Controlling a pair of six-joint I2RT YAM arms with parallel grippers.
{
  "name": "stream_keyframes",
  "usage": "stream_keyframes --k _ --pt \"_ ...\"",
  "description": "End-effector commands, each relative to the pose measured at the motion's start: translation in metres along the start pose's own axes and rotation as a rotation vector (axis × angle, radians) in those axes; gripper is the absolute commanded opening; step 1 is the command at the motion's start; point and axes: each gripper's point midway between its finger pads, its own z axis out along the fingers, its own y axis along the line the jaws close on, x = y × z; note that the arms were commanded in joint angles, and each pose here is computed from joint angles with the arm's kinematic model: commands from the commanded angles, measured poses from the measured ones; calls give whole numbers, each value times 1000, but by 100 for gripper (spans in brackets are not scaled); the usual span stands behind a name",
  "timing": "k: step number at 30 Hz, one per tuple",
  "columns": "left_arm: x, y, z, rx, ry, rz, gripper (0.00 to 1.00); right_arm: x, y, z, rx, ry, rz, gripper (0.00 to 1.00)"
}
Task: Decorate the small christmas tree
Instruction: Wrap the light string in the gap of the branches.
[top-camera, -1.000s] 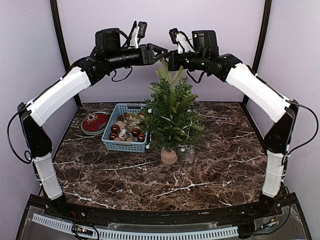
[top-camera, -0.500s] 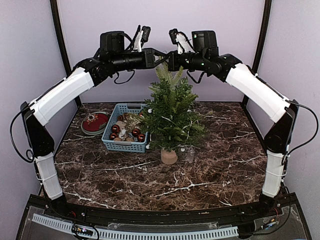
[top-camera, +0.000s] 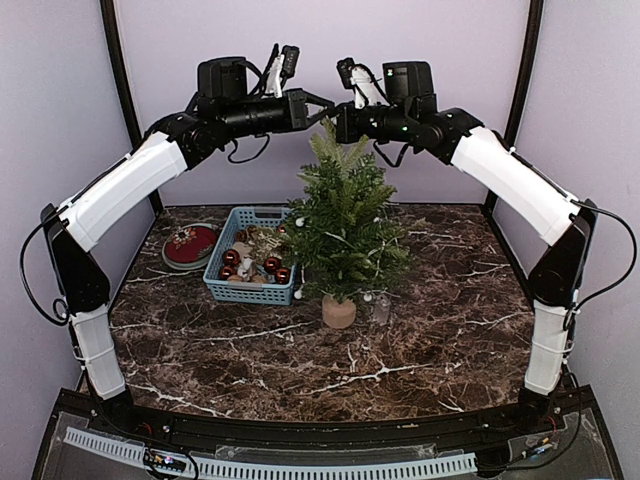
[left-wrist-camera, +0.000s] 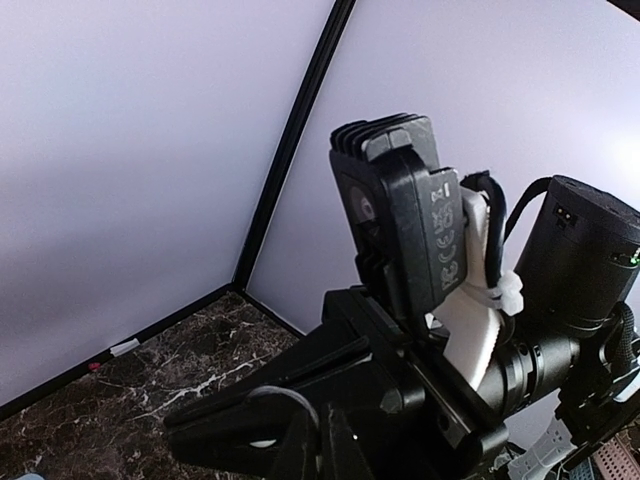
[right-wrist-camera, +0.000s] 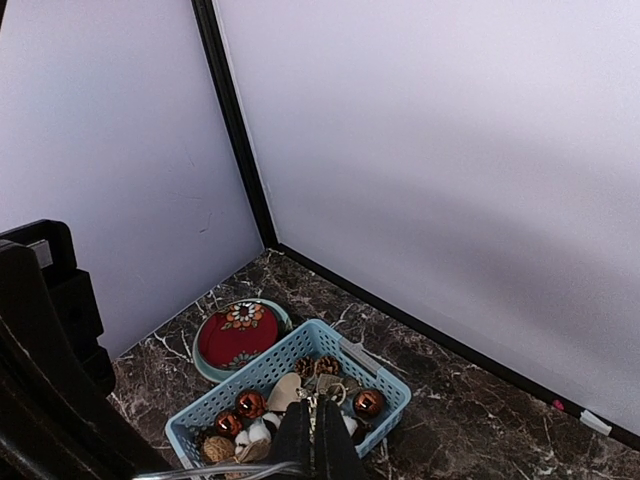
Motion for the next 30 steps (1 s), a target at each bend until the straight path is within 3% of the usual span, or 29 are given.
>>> stream_keyframes --k 1,4,10,16,25,30 --pt "-26 -15 -7 29 -70 33 0 -2 4 -3 13 -14 -9 0" --pt "-33 -15 -9 17 -86 43 0 -7 4 -10 19 -37 -5 0" --pt "-43 -21 -14 26 -117 40 0 -27 7 -33 20 -106 6 44" --pt "-45 -23 -15 41 -123 28 0 -42 8 -62 36 -154 26 63" --pt "-50 -25 -17 45 -133 26 0 -23 26 -95 -50 -133 37 76" --pt "-48 -25 -16 49 -127 21 0 3 34 -89 -102 -53 6 59"
